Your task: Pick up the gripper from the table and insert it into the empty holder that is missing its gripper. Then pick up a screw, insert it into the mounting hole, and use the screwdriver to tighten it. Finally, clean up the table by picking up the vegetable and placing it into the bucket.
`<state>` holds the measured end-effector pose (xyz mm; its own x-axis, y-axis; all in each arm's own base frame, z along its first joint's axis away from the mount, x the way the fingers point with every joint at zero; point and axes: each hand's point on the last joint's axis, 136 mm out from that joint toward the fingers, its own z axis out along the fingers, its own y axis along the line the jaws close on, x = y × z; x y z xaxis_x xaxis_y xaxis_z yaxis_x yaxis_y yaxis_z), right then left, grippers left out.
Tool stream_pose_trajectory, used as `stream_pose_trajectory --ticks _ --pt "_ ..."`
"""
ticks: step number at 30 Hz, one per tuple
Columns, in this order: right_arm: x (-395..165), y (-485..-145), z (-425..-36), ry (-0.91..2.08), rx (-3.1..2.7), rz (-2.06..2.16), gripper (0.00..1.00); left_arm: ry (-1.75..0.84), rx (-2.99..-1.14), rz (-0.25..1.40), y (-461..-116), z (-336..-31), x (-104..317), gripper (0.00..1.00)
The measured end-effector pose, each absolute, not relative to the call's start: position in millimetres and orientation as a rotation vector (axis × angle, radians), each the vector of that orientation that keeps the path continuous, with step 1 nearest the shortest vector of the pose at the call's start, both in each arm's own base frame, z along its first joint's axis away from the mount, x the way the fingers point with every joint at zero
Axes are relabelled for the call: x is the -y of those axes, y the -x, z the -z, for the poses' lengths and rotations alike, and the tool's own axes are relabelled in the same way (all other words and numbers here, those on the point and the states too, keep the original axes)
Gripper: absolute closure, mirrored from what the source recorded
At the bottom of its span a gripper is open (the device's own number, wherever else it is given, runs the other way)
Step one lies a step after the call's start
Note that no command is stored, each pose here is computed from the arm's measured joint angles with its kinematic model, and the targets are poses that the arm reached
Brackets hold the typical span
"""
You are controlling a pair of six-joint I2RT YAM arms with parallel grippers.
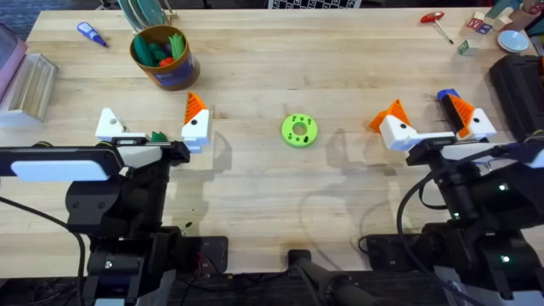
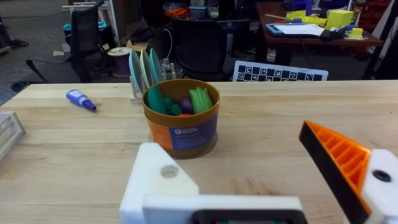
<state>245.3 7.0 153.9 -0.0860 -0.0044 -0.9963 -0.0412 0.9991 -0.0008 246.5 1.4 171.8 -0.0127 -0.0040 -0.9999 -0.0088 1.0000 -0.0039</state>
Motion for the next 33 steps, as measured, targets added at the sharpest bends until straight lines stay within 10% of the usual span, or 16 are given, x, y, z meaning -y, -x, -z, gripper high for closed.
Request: stream_pose_trajectory --ticks 19,33 --pt "-7 -243 -154 0.031 -1.681 -0.035 0.007 0.054 -1.655 0.057 -241 -169 1 0.007" --pt "-8 -207 -253 0.010 -1.997 -0.059 0.008 0.077 -2.034 -0.020 -215 -261 -8 0.008"
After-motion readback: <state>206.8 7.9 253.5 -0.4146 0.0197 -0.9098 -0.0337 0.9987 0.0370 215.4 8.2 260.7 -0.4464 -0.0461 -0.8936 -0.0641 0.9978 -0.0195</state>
